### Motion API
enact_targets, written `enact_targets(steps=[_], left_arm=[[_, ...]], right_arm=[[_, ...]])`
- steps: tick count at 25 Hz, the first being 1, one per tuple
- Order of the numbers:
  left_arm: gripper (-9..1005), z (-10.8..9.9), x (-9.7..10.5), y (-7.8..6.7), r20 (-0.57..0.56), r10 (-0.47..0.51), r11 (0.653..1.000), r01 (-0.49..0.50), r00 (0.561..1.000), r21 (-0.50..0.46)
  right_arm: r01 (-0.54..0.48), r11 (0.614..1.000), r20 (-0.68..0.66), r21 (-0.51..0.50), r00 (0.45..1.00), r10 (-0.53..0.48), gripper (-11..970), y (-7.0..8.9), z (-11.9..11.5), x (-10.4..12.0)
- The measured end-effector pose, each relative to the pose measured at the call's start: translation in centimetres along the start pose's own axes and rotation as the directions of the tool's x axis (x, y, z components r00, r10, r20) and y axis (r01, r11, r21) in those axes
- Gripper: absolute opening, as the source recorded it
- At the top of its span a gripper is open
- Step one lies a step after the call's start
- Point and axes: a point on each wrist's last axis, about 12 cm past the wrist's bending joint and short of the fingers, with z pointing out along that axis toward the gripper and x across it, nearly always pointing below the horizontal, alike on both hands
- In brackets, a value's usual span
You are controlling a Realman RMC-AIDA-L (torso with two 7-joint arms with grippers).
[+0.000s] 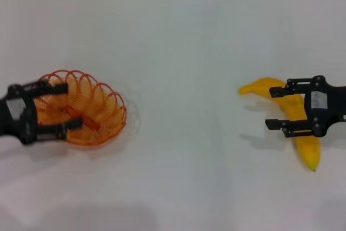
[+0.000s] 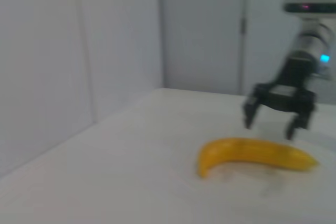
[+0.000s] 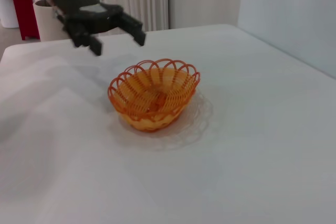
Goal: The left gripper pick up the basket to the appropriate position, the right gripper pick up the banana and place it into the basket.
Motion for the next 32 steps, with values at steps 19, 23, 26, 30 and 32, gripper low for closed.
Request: enact_targets(steps=[19, 23, 26, 30, 32], left_arm=[[877, -1.8, -6.1, 7.7, -0.286, -0.415, 0.889, 0.318, 0.864, -0.329], [876, -0.9, -6.0, 7.6, -0.324, -0.414, 0.892, 0.309, 0.851, -0.329], [875, -0.5, -5.5, 7.7, -0.340, -0.420, 0.887, 0.301, 0.841, -0.351], [873, 0.0, -5.1, 7.8, -0.354, -0.419, 0.884, 0.287, 0.836, -0.370], [873, 0.5, -4.9, 7.8, -0.366, -0.420, 0.883, 0.282, 0.830, -0.375]], right_arm=[[-0.001, 1.000, -0.002, -0.003, 1.000, 0.001, 741, 0.0, 0.1, 0.0], [0.000, 1.000, -0.002, -0.003, 1.000, 0.000, 741, 0.0, 0.1, 0.0], [0.000, 1.000, -0.001, -0.003, 1.000, 0.000, 741, 0.0, 0.1, -0.1], [0.001, 1.000, 0.000, -0.004, 1.000, -0.001, 741, 0.0, 0.2, -0.1], [0.002, 1.000, 0.000, -0.005, 1.000, -0.002, 741, -0.1, 0.2, -0.2]])
